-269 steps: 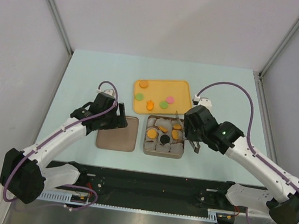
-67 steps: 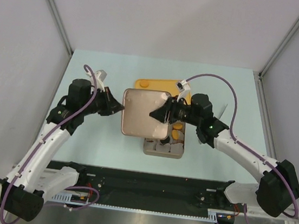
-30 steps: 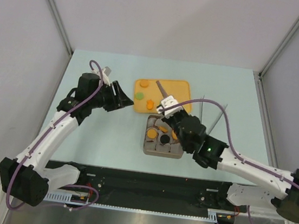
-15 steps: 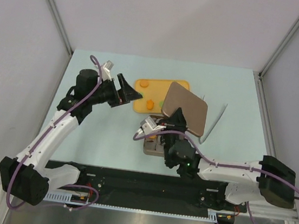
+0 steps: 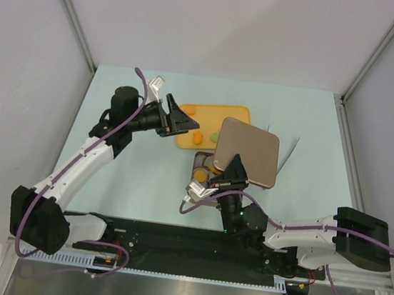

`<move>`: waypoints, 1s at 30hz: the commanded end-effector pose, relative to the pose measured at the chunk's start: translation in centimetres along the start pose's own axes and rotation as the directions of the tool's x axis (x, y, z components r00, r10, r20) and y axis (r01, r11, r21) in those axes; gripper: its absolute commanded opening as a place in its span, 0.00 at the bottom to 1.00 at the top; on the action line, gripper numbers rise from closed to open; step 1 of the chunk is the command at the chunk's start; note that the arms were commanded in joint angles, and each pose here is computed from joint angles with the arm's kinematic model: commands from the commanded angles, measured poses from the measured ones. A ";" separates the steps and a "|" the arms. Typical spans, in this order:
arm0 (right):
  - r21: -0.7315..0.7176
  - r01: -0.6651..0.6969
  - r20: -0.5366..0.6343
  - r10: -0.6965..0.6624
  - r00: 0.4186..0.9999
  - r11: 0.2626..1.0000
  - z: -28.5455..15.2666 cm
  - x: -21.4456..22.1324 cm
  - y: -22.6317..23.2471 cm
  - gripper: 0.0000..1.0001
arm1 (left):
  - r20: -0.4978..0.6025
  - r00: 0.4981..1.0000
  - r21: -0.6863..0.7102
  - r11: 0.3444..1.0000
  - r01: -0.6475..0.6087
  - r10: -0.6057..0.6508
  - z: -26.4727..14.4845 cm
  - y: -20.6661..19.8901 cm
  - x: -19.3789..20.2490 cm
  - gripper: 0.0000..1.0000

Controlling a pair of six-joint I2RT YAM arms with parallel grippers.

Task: Pack the cookies

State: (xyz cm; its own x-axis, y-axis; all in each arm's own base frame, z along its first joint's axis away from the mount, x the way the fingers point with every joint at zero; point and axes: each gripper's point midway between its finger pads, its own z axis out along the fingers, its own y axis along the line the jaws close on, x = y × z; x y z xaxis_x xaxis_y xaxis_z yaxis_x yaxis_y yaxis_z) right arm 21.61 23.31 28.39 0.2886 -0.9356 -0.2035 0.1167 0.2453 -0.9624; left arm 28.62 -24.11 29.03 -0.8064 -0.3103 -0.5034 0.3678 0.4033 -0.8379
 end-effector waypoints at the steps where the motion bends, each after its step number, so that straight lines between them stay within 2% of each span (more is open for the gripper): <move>1: 0.072 -0.094 0.041 0.091 0.995 0.993 -0.1 -0.4 -2.4 0.00 | -0.021 0.998 0.143 0.988 -0.055 0.059 0.7 -3.4 0.1 0.92; 12: 0.077 -0.101 0.070 0.096 0.993 0.992 0.2 -1.9 -1.8 0.00 | -0.060 0.994 0.230 0.971 -0.071 0.086 3.2 -5.2 1.5 0.90; 17: 0.087 -0.112 0.078 0.106 0.991 0.990 0.3 -2.5 -1.9 0.00 | -0.108 0.989 0.219 0.973 -0.073 0.099 4.7 -4.9 2.7 0.84; 21: 0.090 -0.111 0.087 0.103 0.991 0.990 0.2 -2.8 -1.9 0.00 | -0.133 0.987 0.205 0.977 -0.056 0.084 5.5 -3.9 3.5 0.63; 28: 0.092 -0.125 0.092 0.116 0.989 0.988 0.1 -2.9 -2.1 0.00 | -0.148 0.985 0.205 0.977 -0.055 0.087 5.7 -3.4 4.3 0.45; 30: 0.091 -0.126 0.091 0.118 0.989 0.988 0.1 -2.8 -2.1 0.00 | -0.155 0.983 0.217 0.974 -0.058 0.093 5.7 -3.6 4.5 0.36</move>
State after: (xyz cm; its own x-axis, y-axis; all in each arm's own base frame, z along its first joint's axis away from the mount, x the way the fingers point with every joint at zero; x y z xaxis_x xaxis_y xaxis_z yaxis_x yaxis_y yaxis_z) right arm 21.07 26.05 27.17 0.3503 -0.9308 -0.1041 0.1259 0.1570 -0.9795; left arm 26.80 -31.36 27.25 -0.8618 -0.1505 -0.4844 0.4352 0.2711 -0.8586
